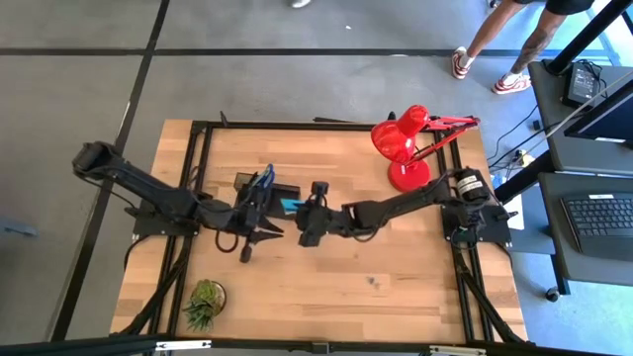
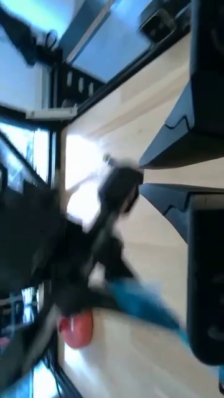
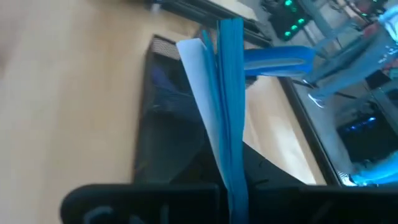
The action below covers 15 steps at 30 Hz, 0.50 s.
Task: Pick and place office supplies into organizer
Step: Put the blue sticky notes into the black desk organizer
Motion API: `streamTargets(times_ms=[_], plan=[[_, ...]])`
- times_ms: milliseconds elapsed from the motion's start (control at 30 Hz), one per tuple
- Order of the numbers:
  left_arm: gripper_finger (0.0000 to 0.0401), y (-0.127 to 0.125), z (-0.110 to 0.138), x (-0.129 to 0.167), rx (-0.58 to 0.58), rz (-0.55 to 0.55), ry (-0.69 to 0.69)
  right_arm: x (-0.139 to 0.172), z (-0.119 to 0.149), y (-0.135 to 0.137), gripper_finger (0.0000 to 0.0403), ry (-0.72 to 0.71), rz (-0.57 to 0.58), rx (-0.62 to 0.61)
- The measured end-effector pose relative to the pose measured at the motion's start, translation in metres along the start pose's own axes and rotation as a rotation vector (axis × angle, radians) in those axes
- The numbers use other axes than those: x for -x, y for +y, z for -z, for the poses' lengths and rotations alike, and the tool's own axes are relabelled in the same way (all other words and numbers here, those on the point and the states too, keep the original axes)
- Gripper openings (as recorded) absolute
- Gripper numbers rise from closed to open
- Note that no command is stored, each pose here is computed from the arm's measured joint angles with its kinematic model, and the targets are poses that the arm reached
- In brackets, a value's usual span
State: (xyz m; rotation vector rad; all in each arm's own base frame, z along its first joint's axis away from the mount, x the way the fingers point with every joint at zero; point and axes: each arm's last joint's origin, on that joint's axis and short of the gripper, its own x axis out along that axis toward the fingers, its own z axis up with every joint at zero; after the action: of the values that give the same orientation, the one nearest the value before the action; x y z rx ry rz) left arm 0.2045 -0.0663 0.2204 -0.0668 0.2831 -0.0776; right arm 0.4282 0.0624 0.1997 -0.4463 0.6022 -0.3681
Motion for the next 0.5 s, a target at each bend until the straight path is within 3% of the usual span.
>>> streamTargets(times_ms=[100, 300, 500], plan=[[0.0043, -0.004, 0.001, 0.009, -0.035, -0.002, -0.009, -0.01, 0.003, -0.005, 0.0006, -0.001, 0.016, -0.019], [0.0043, -0.007, 0.0, 0.019, -0.055, -0.118, -0.033, -0.03, 0.012, -0.002, 0.0006, -0.012, -0.015, -0.017], [0.0043, -0.008, 0.001, 0.021, -0.09, -0.165, -0.032, -0.058, 0.0, 0.004, 0.0006, -0.013, 0.001, 0.009]])
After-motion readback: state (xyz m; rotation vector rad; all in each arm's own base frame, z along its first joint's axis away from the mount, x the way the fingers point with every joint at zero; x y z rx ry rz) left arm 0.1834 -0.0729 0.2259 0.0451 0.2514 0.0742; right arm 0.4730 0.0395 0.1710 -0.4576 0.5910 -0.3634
